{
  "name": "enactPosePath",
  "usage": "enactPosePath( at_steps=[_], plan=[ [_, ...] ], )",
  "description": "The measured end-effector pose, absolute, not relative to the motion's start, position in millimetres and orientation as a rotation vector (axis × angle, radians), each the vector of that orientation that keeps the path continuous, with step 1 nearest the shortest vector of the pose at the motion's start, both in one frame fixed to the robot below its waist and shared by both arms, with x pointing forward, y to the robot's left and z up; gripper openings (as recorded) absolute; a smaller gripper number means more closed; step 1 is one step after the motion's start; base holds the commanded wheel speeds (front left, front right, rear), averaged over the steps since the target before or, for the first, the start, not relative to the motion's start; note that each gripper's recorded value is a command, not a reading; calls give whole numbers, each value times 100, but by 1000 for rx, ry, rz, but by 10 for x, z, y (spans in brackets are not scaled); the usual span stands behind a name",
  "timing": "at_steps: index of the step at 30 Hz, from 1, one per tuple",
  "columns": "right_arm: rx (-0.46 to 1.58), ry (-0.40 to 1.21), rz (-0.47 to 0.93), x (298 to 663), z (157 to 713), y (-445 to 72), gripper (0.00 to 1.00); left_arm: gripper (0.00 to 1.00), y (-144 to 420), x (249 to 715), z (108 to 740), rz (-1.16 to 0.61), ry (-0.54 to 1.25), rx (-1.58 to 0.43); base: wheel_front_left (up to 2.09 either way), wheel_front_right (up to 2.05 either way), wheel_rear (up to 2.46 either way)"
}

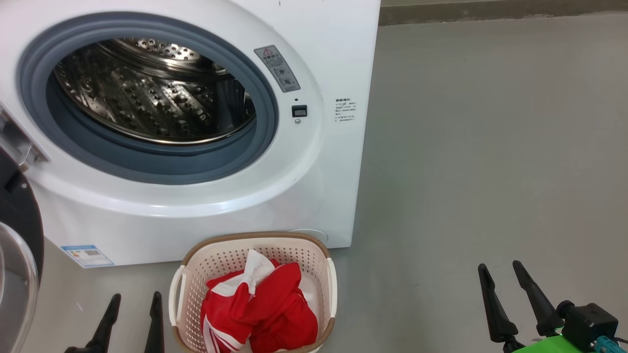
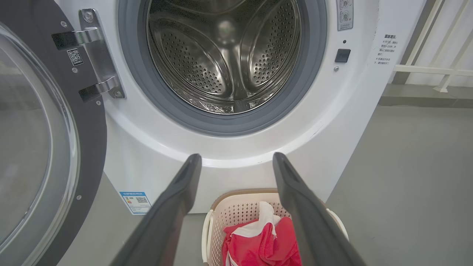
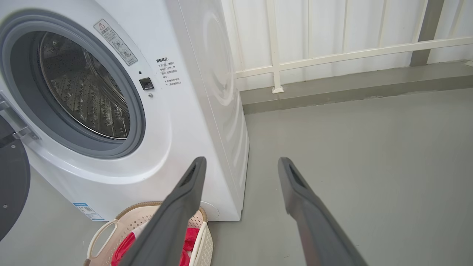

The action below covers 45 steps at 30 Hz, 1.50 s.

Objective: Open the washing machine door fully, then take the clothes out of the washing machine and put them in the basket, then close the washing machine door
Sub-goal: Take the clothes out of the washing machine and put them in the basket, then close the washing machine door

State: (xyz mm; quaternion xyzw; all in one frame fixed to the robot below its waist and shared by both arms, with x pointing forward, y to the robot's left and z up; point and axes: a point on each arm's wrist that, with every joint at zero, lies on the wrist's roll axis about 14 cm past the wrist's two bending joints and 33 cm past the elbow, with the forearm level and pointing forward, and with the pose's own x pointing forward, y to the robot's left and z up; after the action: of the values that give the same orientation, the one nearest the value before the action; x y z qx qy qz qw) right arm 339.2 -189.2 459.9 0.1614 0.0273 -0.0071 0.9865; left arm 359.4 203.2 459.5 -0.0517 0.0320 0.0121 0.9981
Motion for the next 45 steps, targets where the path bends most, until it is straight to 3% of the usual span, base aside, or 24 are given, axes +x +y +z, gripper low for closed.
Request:
enactPosePath(
  at_steps=[12,29,45],
  plan=[
    [327,62,-12,3414,4578,-1871,100,100,2043,3594,4578,31,69,-102,-31,31,0],
    [331,65,-7,3425,4571,-1848,100,100,2040,3581,4554,32,76,-106,-138,138,0],
    [331,68,0,3439,4562,-1824,100,100,2029,3573,4550,30,78,-108,-9,9,0]
  ],
)
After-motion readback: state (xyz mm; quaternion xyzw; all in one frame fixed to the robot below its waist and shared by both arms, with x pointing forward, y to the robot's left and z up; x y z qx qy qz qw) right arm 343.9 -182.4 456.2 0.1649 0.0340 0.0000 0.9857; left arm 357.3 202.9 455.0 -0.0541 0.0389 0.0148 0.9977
